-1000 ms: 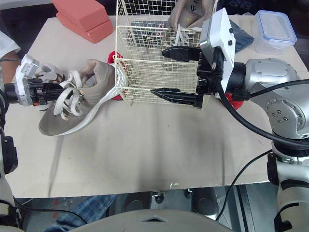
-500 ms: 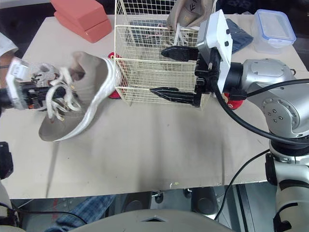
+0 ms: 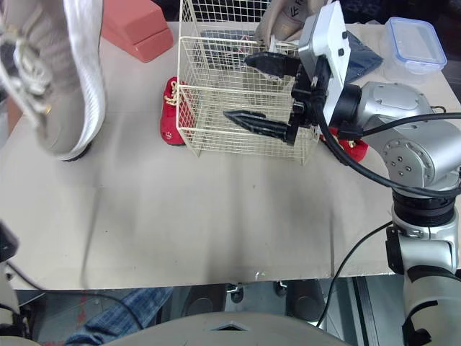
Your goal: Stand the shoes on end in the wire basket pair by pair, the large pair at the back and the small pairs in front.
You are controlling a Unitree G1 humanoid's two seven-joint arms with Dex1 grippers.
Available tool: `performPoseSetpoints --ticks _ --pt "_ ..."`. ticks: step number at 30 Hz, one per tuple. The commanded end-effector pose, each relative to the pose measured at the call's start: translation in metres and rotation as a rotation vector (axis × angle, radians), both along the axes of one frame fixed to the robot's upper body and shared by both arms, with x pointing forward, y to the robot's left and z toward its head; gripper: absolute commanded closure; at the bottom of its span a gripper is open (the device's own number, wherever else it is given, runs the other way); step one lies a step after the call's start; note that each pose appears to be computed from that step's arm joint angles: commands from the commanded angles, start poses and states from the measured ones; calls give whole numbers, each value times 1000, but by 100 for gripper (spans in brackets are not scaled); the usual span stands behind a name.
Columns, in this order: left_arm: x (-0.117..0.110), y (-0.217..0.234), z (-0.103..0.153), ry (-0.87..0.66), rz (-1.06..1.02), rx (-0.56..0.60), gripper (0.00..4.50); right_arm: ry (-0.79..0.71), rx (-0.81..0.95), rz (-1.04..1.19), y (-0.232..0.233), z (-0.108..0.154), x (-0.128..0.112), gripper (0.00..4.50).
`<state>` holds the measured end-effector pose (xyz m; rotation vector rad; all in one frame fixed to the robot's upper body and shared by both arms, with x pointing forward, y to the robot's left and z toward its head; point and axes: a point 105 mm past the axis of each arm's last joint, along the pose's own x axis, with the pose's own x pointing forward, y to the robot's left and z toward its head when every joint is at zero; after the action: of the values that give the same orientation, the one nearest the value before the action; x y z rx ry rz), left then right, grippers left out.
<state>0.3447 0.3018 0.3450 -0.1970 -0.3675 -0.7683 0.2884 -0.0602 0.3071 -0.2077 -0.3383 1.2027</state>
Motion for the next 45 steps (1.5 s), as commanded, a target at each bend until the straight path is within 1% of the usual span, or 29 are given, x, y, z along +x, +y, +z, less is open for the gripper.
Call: performPoseSetpoints --ticks 1,4,8,10,12,15,19,24,27,29,32,34,41,45 --pt "0 -24 59 -278 86 -86 402 -93 70 -71 -10 22 -1 0" --pt "9 -48 81 -386 76 -222 402 -102 88 -109 -14 23 -1 0" --pt "23 -76 94 -457 95 -313 402 -124 133 -180 -23 29 2 0" --pt "27 -82 107 -496 125 -419 402 -136 155 -224 -29 32 3 0" --pt "30 -92 113 -541 150 -459 402 -141 160 -251 -33 32 4 0" --pt "34 -103 114 -573 170 -482 402 -147 166 -271 -36 33 4 0" --pt "48 -131 94 -567 188 -453 402 -162 177 -317 -44 36 4 0" --pt "57 -162 68 -573 190 -428 402 -157 184 -344 -48 34 5 0" --pt "61 -174 59 -572 213 -396 402 -153 185 -342 -47 33 4 0" --pt "64 -176 53 -568 254 -371 402 -154 186 -343 -47 33 3 0" --pt "66 -182 45 -588 288 -301 402 -154 188 -346 -48 33 2 0" --pt "67 -184 41 -586 299 -281 402 -152 188 -348 -48 33 1 0" --pt "80 -182 14 -481 330 -275 402 -149 187 -372 -51 33 2 0" --pt "84 -182 -3 -450 354 -201 402 -148 185 -374 -52 34 1 0"
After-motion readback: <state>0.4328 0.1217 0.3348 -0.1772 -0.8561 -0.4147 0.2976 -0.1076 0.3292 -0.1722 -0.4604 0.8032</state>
